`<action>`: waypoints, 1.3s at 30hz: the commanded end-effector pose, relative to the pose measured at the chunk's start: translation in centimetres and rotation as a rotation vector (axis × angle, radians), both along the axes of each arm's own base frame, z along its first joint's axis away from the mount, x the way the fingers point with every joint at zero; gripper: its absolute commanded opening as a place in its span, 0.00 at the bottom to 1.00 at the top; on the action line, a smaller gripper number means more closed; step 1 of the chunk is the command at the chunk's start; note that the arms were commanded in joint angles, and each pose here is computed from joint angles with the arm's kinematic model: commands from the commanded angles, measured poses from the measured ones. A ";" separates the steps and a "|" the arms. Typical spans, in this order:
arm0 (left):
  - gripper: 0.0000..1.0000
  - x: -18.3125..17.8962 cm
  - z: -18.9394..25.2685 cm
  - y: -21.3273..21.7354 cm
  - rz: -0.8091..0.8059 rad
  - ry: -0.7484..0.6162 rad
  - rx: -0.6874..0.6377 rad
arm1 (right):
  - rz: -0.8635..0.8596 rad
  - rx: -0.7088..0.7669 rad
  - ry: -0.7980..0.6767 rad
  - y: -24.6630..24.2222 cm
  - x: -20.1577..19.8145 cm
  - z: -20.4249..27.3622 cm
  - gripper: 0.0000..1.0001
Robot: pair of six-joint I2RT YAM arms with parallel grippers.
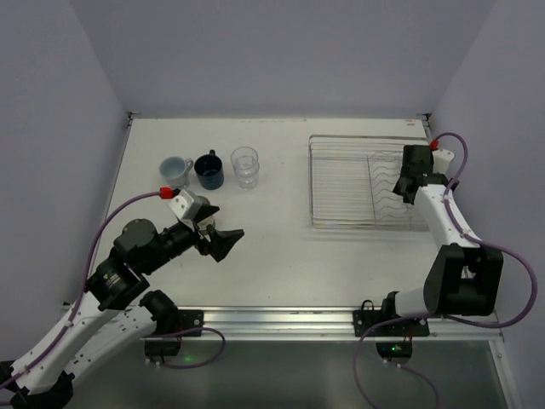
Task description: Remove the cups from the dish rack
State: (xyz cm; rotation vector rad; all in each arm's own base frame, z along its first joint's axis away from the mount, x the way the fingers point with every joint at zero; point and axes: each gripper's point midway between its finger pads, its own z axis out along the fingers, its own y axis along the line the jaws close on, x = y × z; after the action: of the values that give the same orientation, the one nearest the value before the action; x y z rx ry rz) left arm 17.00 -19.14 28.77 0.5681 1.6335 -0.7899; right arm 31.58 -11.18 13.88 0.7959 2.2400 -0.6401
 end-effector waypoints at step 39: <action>1.00 1.4 -0.5 -1.4 -0.014 0.057 0.024 | 0.185 0.225 -0.460 4.8 0.1 11.8 0.08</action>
State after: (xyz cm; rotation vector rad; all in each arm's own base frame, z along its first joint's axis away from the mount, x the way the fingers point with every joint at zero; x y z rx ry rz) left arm 18.43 -19.80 26.47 0.5721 1.7330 -0.7558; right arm 31.02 -8.53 23.98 0.7893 2.0063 -0.2881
